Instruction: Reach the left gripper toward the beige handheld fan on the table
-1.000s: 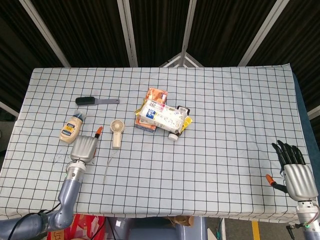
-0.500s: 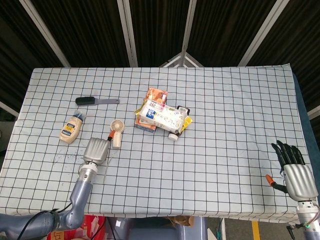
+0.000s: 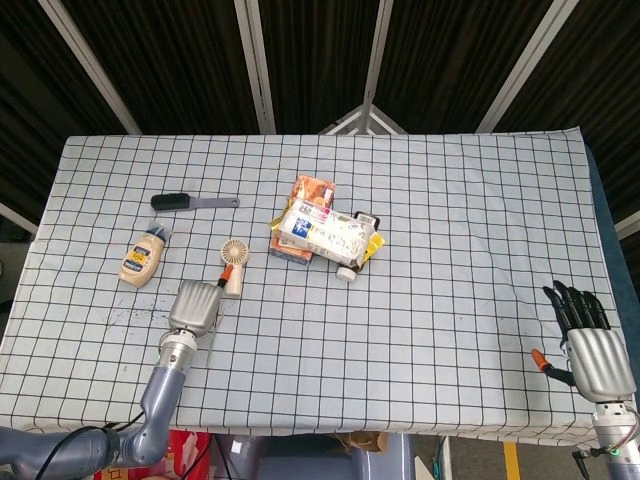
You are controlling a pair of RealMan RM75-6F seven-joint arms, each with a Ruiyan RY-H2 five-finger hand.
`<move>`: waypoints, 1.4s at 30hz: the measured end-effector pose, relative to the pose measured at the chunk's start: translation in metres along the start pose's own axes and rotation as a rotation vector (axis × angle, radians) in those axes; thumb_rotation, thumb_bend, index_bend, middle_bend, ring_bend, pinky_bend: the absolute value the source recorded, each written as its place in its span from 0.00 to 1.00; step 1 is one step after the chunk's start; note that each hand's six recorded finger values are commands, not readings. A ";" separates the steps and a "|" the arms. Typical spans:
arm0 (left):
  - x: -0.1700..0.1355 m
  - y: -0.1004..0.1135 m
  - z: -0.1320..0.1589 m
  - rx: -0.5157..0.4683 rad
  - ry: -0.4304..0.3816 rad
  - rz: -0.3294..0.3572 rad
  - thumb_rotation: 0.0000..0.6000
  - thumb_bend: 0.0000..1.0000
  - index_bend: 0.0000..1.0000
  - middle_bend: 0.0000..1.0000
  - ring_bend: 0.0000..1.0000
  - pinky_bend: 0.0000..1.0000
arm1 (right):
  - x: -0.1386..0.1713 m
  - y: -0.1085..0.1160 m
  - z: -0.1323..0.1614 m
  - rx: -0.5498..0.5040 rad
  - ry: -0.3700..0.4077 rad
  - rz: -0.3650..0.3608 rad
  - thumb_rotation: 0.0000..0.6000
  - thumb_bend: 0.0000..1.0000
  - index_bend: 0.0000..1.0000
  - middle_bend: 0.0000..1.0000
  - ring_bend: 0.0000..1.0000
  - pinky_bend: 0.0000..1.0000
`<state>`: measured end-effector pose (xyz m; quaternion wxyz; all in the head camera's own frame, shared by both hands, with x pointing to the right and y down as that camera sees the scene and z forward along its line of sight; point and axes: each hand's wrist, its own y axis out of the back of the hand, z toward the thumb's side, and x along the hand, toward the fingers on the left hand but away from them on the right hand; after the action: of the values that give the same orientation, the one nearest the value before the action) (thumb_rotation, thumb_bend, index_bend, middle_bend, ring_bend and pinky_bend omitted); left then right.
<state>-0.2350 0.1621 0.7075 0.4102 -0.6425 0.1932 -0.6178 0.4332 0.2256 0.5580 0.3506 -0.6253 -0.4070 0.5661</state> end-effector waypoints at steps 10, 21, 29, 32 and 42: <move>0.005 -0.002 -0.002 0.006 0.013 -0.007 1.00 0.74 0.03 0.91 0.68 0.64 | 0.000 0.000 0.000 -0.001 0.001 0.000 1.00 0.28 0.04 0.00 0.00 0.00; 0.008 -0.008 0.007 0.006 0.000 -0.010 1.00 0.74 0.04 0.91 0.68 0.64 | 0.000 0.000 0.000 -0.003 0.001 0.001 1.00 0.28 0.04 0.00 0.00 0.00; 0.007 -0.014 0.003 0.026 0.008 -0.027 1.00 0.74 0.06 0.91 0.68 0.64 | 0.000 0.000 0.000 -0.003 0.001 0.001 1.00 0.28 0.04 0.00 0.00 0.00; 0.008 -0.019 0.000 0.039 0.017 -0.045 1.00 0.74 0.06 0.91 0.68 0.64 | 0.000 0.000 0.000 -0.002 0.001 0.001 1.00 0.28 0.04 0.00 0.00 0.00; 0.016 -0.030 0.001 0.059 0.027 -0.068 1.00 0.75 0.06 0.91 0.68 0.64 | 0.000 0.000 0.000 -0.004 0.000 0.002 1.00 0.28 0.04 0.00 0.00 0.00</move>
<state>-0.2390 0.1680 0.7409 0.4050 -0.6281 0.1586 -0.6452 0.4334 0.2256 0.5580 0.3489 -0.6264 -0.4076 0.5655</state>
